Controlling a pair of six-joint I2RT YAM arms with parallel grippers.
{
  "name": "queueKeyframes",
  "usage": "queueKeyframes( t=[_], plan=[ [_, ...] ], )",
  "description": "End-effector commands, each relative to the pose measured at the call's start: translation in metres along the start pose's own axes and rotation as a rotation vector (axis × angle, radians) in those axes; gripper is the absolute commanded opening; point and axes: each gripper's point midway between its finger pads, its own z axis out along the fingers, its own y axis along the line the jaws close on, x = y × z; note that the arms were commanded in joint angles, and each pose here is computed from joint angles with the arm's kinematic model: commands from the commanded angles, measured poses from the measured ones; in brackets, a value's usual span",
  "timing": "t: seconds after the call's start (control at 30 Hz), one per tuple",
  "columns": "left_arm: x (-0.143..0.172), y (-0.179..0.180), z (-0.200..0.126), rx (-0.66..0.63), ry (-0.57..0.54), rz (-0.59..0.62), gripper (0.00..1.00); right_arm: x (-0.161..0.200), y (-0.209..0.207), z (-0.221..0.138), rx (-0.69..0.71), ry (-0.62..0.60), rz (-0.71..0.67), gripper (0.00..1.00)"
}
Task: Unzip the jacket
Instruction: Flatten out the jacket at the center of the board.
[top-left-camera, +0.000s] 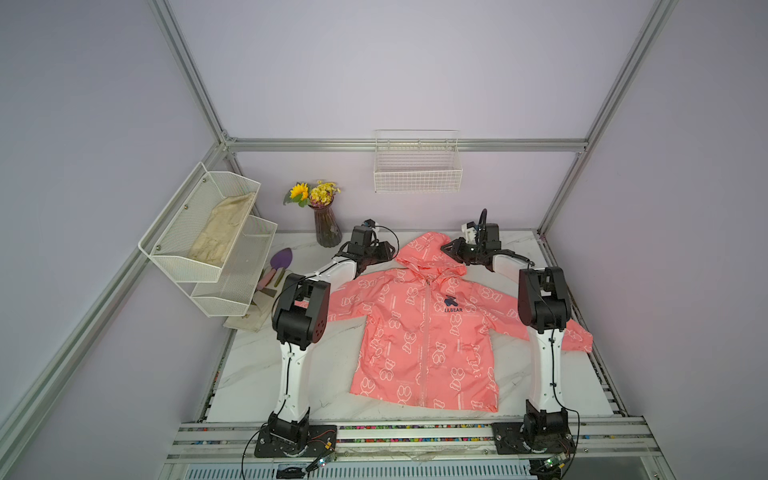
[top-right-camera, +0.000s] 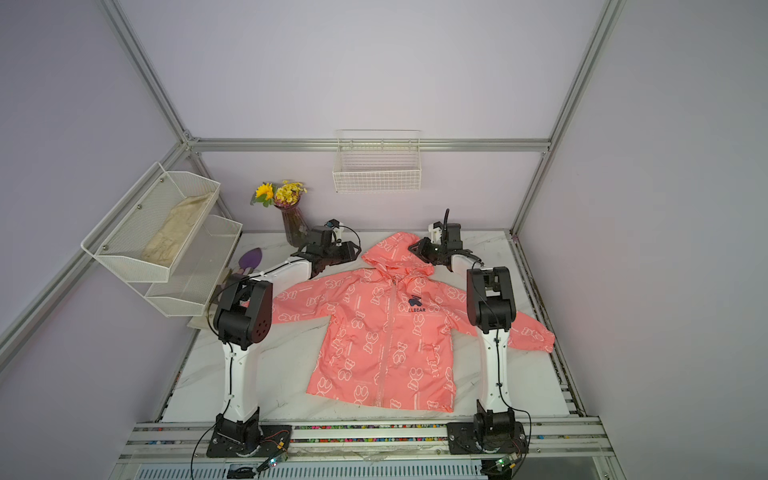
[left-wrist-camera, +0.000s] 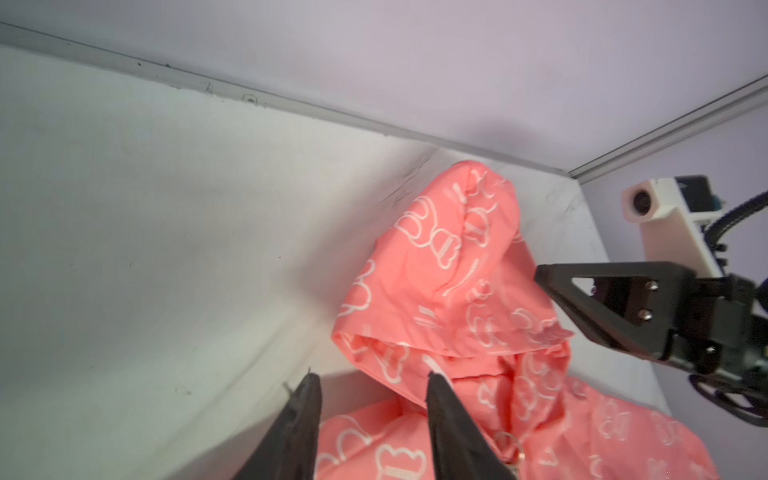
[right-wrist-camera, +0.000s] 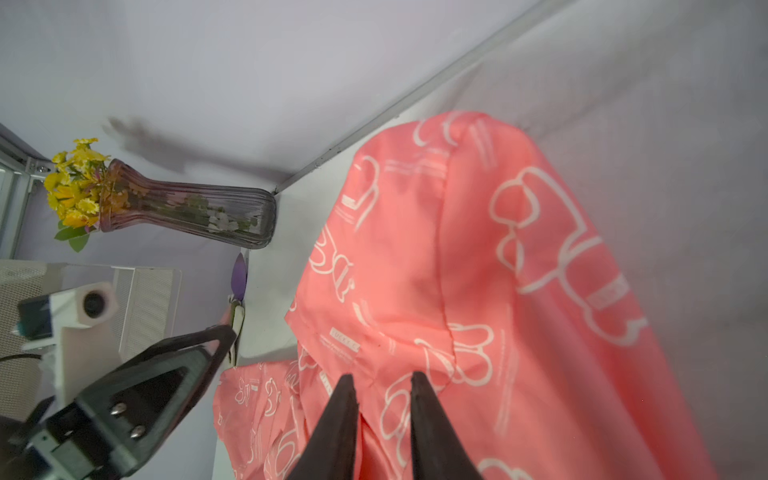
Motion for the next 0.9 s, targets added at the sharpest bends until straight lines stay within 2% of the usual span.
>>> queueKeyframes(
  t=[0.0,0.03,0.07,0.2,0.3,0.43,0.57,0.73,0.87],
  plan=[
    [-0.019,-0.026,-0.041,0.012,-0.039,0.292,0.82,0.001,0.022,-0.027,0.069,0.018,-0.116,0.27],
    [-0.024,-0.032,-0.049,0.021,-0.053,0.350,0.89,0.004,0.026,-0.031,0.081,0.021,-0.142,0.28],
    [-0.032,-0.037,-0.060,0.020,-0.077,0.408,0.99,0.008,0.032,-0.034,0.086,0.030,-0.180,0.29],
    [-0.057,-0.056,-0.094,0.043,-0.207,0.603,1.00,0.038,0.066,-0.039,0.018,0.079,-0.413,0.37],
    [-0.053,-0.068,-0.108,0.179,-0.235,0.692,1.00,0.062,0.080,-0.034,-0.040,0.127,-0.507,0.42],
    [-0.014,-0.077,-0.113,0.375,-0.069,0.799,1.00,0.092,0.073,-0.017,-0.056,0.287,-0.444,0.41],
    [0.018,-0.081,-0.113,0.495,0.039,0.808,1.00,0.121,0.057,-0.004,0.018,0.407,-0.447,0.41],
    [0.041,-0.075,-0.109,0.538,0.094,0.805,0.94,0.135,0.028,0.002,0.164,0.503,-0.392,0.39],
    [0.049,-0.071,-0.102,0.539,0.131,0.796,0.91,0.138,0.021,0.004,0.238,0.534,-0.420,0.38]
  ],
)
